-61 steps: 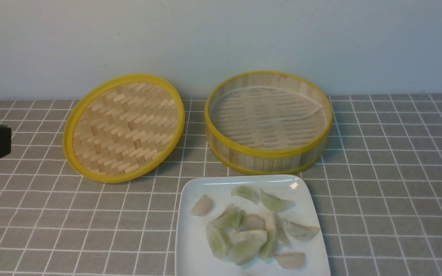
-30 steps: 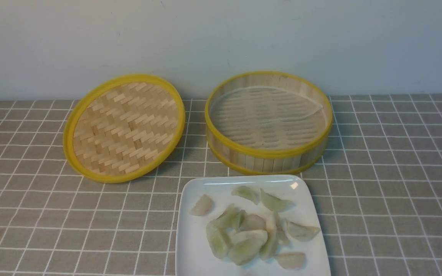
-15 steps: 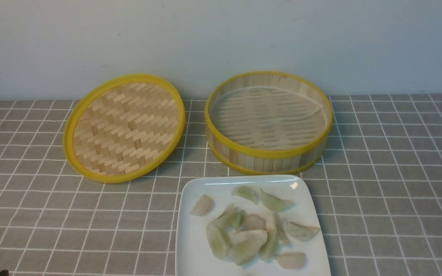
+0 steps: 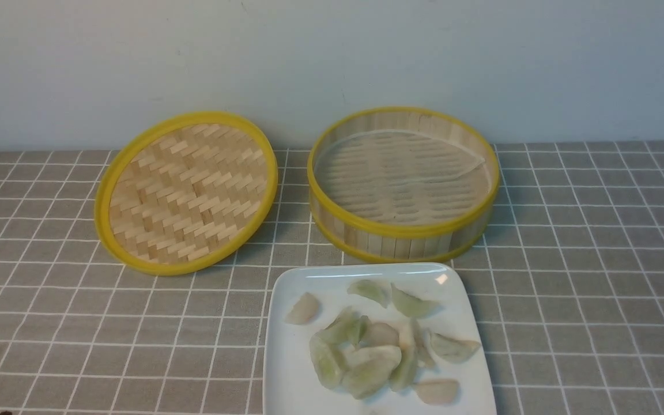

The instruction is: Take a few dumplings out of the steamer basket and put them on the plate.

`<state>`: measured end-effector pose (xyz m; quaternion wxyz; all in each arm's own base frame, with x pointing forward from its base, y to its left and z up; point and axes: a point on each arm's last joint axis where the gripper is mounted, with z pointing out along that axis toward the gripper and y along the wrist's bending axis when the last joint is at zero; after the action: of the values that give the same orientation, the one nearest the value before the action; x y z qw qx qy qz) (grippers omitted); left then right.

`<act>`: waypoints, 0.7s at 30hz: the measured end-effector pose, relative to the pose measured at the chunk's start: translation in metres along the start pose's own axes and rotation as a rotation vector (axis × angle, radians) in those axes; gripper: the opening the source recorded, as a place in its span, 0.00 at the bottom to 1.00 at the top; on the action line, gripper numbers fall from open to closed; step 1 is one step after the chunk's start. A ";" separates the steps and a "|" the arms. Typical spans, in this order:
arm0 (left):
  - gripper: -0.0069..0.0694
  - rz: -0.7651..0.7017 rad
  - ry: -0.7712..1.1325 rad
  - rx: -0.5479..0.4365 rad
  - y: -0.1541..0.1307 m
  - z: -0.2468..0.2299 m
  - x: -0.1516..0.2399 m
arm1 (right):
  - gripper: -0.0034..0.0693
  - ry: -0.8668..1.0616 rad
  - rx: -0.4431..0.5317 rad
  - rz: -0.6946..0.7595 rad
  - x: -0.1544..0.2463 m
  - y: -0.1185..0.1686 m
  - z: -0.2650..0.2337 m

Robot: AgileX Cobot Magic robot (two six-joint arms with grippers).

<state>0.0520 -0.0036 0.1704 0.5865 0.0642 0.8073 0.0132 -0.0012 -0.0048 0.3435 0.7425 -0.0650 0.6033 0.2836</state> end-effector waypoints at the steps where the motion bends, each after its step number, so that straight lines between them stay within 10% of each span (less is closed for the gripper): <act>1: 0.08 0.000 0.000 0.000 0.000 0.000 0.000 | 0.03 0.000 0.000 0.000 0.000 0.000 0.000; 21: 0.08 -0.002 0.000 0.001 0.000 0.000 0.000 | 0.03 -0.023 -0.020 -0.047 0.000 0.002 0.001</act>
<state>0.0520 -0.0036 0.1704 0.5866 0.0636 0.8073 0.0123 -0.0014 -0.0034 0.3445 0.7551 -0.0834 0.5902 0.2731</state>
